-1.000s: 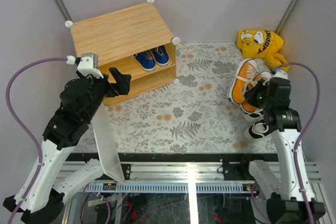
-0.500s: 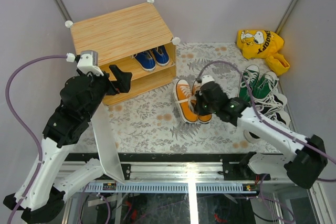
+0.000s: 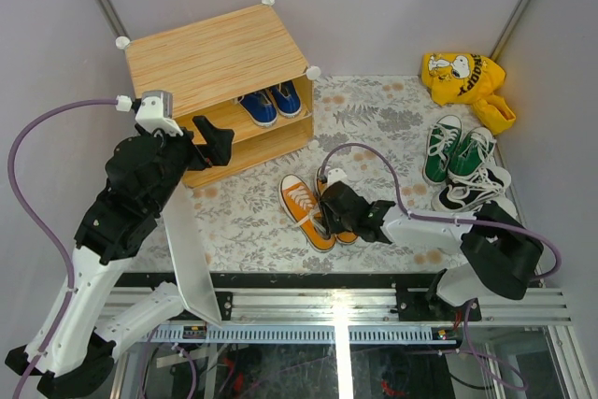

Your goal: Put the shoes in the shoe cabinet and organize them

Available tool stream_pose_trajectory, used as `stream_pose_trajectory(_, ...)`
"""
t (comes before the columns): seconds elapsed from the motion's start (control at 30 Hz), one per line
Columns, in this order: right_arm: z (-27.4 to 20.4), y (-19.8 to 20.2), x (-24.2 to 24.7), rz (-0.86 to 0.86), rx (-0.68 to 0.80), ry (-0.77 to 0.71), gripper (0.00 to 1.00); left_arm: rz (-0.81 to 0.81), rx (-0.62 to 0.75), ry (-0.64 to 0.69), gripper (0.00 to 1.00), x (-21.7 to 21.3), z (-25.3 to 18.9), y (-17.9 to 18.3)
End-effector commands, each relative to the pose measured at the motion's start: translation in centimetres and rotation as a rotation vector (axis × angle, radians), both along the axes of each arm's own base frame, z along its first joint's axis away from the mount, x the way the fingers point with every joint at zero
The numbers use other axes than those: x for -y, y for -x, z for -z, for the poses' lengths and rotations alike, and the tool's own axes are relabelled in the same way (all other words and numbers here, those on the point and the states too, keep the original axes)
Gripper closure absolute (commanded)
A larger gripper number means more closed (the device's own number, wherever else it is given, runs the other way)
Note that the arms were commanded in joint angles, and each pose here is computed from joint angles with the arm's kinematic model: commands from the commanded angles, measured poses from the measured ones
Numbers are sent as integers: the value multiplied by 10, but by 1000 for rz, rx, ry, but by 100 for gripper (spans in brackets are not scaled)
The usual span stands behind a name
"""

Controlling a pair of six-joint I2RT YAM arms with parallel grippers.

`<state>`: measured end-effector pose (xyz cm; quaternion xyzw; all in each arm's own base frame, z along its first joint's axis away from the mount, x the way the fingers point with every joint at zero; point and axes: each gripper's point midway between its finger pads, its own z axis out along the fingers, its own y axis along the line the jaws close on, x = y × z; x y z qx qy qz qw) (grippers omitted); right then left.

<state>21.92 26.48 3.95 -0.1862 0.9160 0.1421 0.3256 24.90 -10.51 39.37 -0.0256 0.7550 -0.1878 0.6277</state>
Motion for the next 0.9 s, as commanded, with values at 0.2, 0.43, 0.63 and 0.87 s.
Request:
stream_pose_trajectory(0.2, -27, 0, -30, 4, 98, 1, 49, -18, -2, -19, 5, -4, 4, 1)
stream_pose_trajectory(0.43, -38, 8, -14, 118, 78, 80, 44, -22, -5, -23, 5, -5, 7, 1)
stream_pose_trajectory(0.63, -35, 19, -7, 157, 12, 84, 42, -20, -9, -25, 5, -4, 9, 0)
stream_pose_trajectory(0.87, -6, 32, -5, 183, -62, 69, 43, -13, -18, -27, 5, -2, 13, -1)
